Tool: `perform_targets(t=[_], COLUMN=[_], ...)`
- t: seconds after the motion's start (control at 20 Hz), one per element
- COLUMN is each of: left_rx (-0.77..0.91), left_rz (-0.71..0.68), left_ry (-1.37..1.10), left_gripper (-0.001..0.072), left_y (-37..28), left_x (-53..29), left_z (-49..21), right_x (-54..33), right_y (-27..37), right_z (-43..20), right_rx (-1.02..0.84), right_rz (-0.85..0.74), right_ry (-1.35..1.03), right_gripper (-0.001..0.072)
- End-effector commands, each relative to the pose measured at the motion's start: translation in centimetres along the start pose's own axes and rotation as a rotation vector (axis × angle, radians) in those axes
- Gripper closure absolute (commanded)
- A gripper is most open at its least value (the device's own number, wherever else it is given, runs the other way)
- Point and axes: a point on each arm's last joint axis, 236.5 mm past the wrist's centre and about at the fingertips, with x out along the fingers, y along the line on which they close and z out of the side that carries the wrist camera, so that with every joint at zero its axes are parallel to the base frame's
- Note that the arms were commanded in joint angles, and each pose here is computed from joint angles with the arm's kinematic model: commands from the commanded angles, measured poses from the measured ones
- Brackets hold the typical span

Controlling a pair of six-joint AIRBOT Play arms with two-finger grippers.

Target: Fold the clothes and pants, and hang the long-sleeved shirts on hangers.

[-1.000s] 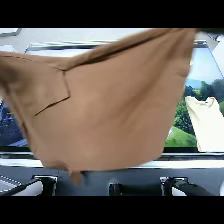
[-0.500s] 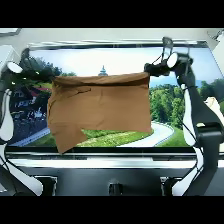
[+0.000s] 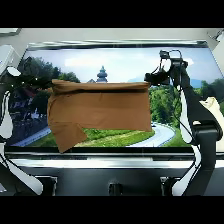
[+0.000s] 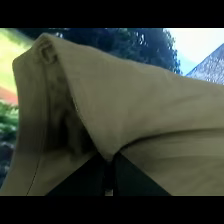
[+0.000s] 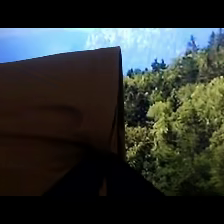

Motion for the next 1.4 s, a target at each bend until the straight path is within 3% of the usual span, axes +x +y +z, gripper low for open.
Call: perform_targets(t=[0.0,0.65,0.7,0.8,0.85,1.0,1.1,1.15,1.25,1.35], left_rx=[-0.006,-0.002,-0.003,-0.021,-0.024,-0.004,0.000,-0.019,-0.068,-0.144], left_rz=[-0.011,-0.036,-0.036,-0.032,-0.032,-0.024,0.000,0.005,0.020,0.033], left_ry=[0.086,0.264,0.266,0.258,0.253,0.223,0.217,0.216,0.208,0.211], left_gripper=[0.0688,0.0680,0.0607,0.0206,0.0106,0.0093,0.0093,0.0094,0.0094,0.0097], left_y=[0.5,0.7,0.7,0.8,0.9,0.8,1.3,1.6,2.8,4.2], left_x=[-0.7,3.3,3.4,3.1,2.4,-1.8,-5.8,-7.7,-11.0,-13.4], left_z=[-2.0,-6.6,-6.7,-6.4,-6.1,-4.1,-3.8,-4.2,-5.8,-8.9], right_x=[-0.6,3.4,3.4,3.4,3.2,0.5,-2.7,-4.2,-6.4,-8.5], right_y=[-0.6,-1.2,-1.2,-1.2,-1.3,-1.4,-1.9,-2.7,-3.7,-3.0], right_z=[-2.9,-9.0,-9.0,-9.0,-8.9,-7.9,-5.8,-5.0,-5.4,-7.4], right_rx=[0.017,0.088,0.099,0.121,0.119,0.023,-0.060,-0.071,-0.043,0.004], right_rz=[-0.028,-0.053,-0.055,-0.059,-0.059,-0.049,-0.022,-0.002,0.103,0.338], right_ry=[0.123,0.375,0.374,0.373,0.372,0.339,0.260,0.231,0.259,0.351], right_gripper=[0.0684,0.0682,0.0667,0.0408,0.0390,0.0381,0.0207,0.0173,0.0169,0.0171])
